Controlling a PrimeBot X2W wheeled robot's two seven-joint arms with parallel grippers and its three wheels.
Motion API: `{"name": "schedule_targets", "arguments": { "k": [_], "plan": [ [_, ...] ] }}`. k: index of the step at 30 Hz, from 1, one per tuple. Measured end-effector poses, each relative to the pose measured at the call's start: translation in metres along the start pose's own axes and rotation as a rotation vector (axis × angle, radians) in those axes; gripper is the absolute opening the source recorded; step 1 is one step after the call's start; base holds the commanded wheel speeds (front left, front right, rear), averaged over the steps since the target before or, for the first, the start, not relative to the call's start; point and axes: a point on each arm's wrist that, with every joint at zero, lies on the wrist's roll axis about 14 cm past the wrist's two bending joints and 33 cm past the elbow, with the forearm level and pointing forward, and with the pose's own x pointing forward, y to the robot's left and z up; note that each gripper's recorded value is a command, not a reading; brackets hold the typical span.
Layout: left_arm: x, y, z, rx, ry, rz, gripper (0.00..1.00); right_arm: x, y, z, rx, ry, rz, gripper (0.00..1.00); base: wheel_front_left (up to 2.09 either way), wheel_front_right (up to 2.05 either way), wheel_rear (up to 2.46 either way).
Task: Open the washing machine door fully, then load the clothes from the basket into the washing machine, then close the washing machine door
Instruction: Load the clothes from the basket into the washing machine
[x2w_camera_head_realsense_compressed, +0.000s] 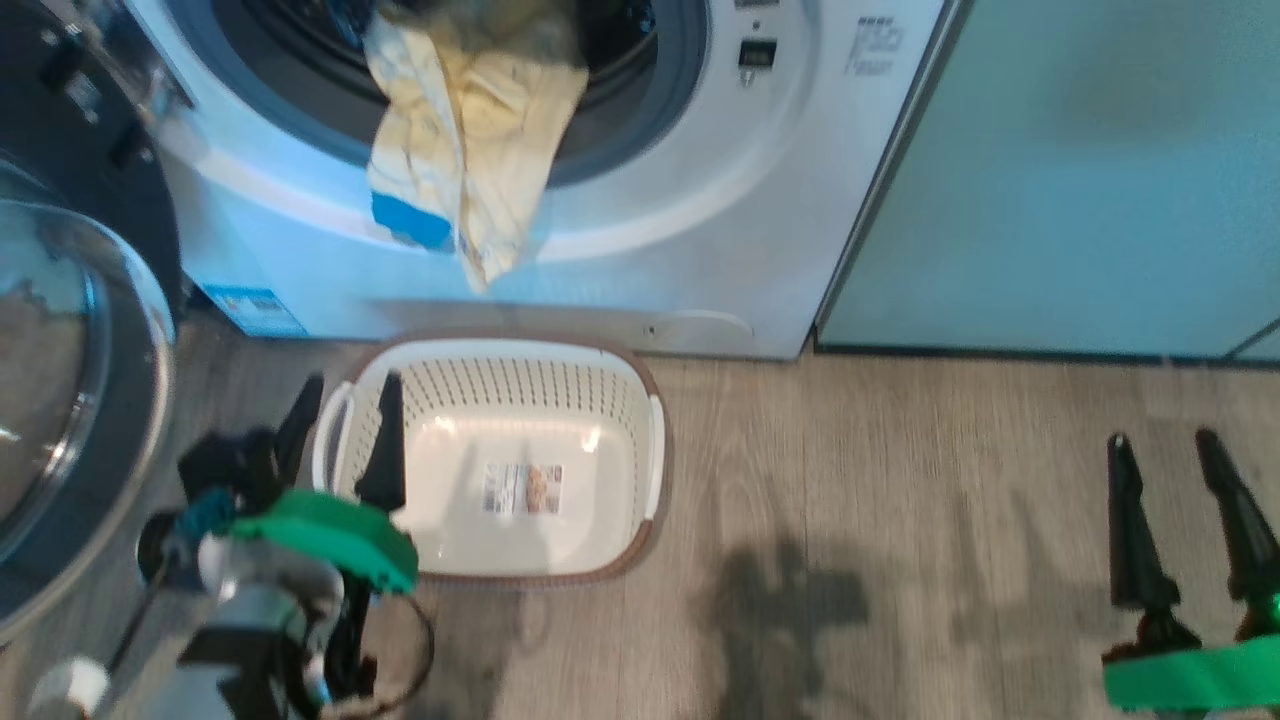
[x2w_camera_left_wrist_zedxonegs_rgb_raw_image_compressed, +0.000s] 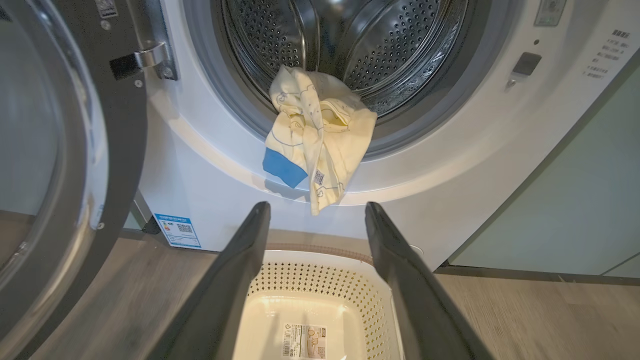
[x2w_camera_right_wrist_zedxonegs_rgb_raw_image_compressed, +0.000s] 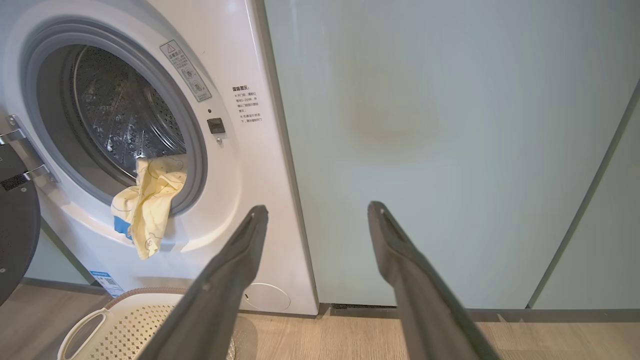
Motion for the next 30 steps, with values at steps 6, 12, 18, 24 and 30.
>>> {"name": "schedule_targets", "arguments": {
  "k": [6, 12, 18, 24, 30],
  "plan": [
    [0.045, -0.005, -0.026, -0.025, 0.077, -0.039, 1.00, 0.024, -0.001, -0.006, 0.006, 0.002, -0.003, 1.00, 0.00, 0.00, 0.00],
    [0.079, -0.007, -0.059, -0.043, 0.166, -0.059, 1.00, 0.038, -0.006, -0.023, 0.014, 0.038, -0.021, 1.00, 0.00, 0.00, 0.00],
    [0.118, -0.006, -0.101, -0.052, 0.276, -0.077, 1.00, 0.051, -0.015, -0.039, 0.019, 0.069, -0.048, 1.00, 0.00, 0.00, 0.00],
    [0.161, -0.004, -0.134, -0.059, 0.342, -0.090, 1.00, 0.056, -0.029, -0.055, 0.021, 0.107, -0.089, 1.00, 0.00, 0.00, 0.00],
    [0.190, -0.011, -0.148, -0.065, 0.367, -0.104, 1.00, 0.056, -0.039, -0.063, 0.022, 0.127, -0.118, 1.00, 0.00, 0.00, 0.00]
  ]
}}
